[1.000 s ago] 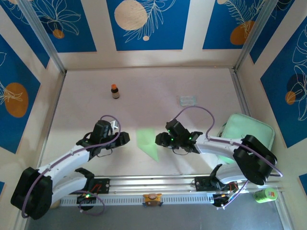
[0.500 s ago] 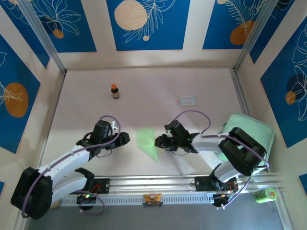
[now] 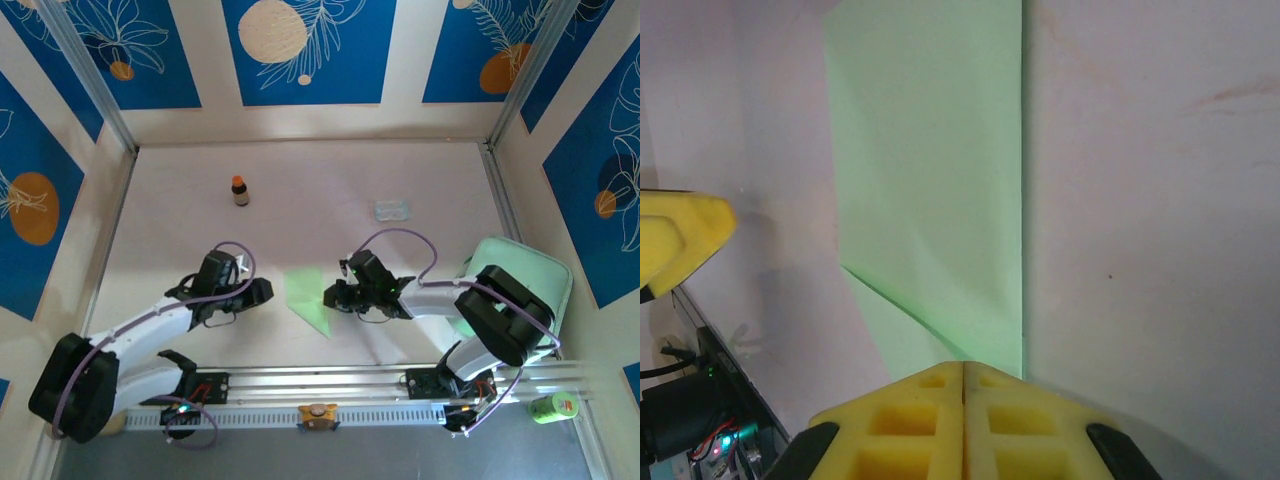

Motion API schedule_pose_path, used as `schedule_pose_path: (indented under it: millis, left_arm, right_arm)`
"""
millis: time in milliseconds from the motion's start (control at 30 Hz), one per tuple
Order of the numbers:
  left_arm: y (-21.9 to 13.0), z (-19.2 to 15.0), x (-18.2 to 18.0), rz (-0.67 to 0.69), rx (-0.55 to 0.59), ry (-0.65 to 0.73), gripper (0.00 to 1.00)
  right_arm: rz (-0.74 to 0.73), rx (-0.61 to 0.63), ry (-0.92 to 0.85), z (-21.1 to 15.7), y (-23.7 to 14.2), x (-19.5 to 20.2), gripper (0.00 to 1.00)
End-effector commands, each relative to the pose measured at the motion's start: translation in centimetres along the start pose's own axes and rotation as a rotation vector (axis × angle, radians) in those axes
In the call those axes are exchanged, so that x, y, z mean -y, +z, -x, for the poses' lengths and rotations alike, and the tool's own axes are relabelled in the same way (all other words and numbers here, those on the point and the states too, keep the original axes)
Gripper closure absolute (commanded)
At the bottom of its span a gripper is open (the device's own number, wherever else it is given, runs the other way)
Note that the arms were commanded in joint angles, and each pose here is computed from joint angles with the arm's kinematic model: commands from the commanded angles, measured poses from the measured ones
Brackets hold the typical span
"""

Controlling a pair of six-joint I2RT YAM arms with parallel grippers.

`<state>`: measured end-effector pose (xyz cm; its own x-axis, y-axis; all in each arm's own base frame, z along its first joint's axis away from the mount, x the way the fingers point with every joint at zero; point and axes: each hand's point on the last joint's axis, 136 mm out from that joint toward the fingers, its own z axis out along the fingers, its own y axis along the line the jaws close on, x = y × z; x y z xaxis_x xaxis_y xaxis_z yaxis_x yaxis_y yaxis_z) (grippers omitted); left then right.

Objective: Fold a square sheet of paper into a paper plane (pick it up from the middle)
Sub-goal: Third fold the triangle at the center of the table, then fourth fold the wing at the center of the table.

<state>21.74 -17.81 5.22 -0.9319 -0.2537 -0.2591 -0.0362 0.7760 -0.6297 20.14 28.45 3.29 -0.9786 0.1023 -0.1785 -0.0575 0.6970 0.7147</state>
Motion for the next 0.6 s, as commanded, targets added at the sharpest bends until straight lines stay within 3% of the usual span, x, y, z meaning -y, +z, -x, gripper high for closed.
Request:
schedule_pose_path:
  millis: [0, 267, 567]
  left_arm:
    - [0.1, 0.9, 2.6, -0.095, -0.009, -0.001, 0.45]
    - [1.5, 1.5, 5.0, -0.189, -0.078, -0.022, 0.39]
    - [3.4, 2.0, 5.0, -0.183, -0.118, -0.066, 0.38]
  right_arm:
    - [0.027, -0.003, -0.023, -0.2, -0.7, -0.4, 0.93]
    - [0.091, -0.008, -0.054, -0.1, -1.7, -1.7, 0.94]
    - [0.129, 0.003, -0.038, -0.2, -2.3, -1.6, 0.93]
